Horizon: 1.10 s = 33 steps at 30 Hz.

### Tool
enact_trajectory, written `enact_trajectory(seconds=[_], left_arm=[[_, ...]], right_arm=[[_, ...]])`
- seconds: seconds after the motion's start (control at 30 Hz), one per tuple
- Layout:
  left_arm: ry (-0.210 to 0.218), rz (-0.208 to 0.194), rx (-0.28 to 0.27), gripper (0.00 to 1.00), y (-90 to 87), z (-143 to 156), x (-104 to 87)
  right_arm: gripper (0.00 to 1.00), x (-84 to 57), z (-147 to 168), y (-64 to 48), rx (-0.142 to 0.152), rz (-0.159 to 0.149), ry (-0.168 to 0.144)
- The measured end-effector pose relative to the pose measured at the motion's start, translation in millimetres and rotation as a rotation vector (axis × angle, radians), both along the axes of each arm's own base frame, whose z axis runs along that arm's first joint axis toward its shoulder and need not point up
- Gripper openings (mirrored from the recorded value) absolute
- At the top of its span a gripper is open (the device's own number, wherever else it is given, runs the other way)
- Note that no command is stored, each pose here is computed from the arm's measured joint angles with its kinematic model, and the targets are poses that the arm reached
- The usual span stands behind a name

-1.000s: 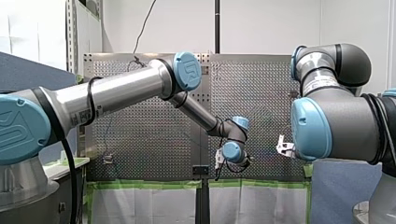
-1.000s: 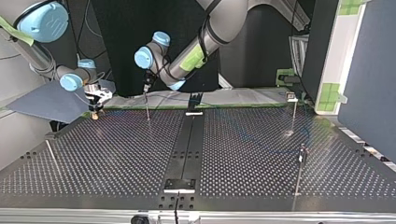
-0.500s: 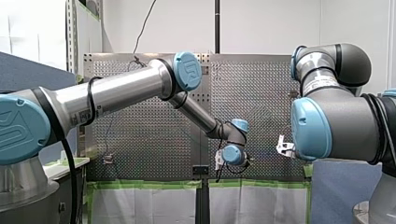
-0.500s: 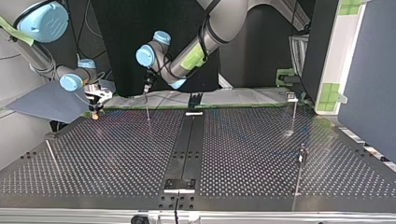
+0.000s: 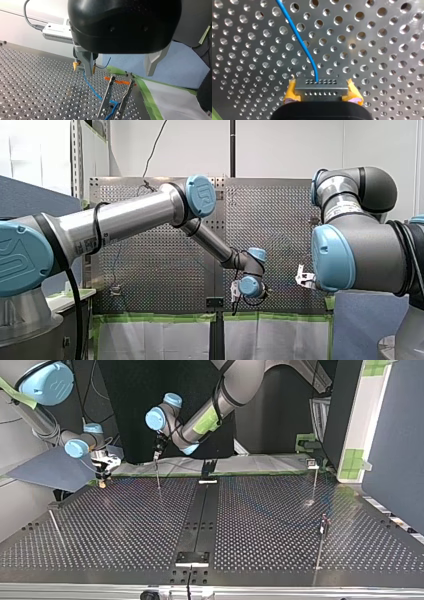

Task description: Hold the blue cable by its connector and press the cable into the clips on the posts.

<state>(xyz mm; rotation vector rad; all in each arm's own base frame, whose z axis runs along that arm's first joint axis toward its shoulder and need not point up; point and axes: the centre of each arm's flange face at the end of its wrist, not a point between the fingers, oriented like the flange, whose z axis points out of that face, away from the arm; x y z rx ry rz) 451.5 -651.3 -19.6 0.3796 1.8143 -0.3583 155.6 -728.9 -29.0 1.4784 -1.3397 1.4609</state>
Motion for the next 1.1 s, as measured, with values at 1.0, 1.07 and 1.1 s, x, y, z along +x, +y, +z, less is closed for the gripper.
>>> enact_trajectory(seconds=[1.0,1.07,1.1], left_arm=[[-0.087,0.128,-0.075,1.00,2.8,87,-64.0],[-0.082,0.154,-0.087,1.00,10.6,95,-63.1],[-0.079,0.162,-0.093,1.00,13.8,98,-63.0]], right_arm=[[0.00,-2.2,-1,1.1,0.011,-0.001,0.006],[0.00,-2.9,-1,0.9,0.011,-0.001,0.006],[0.00,-3.0,-1,0.9,0.011,-0.002,0.006]])
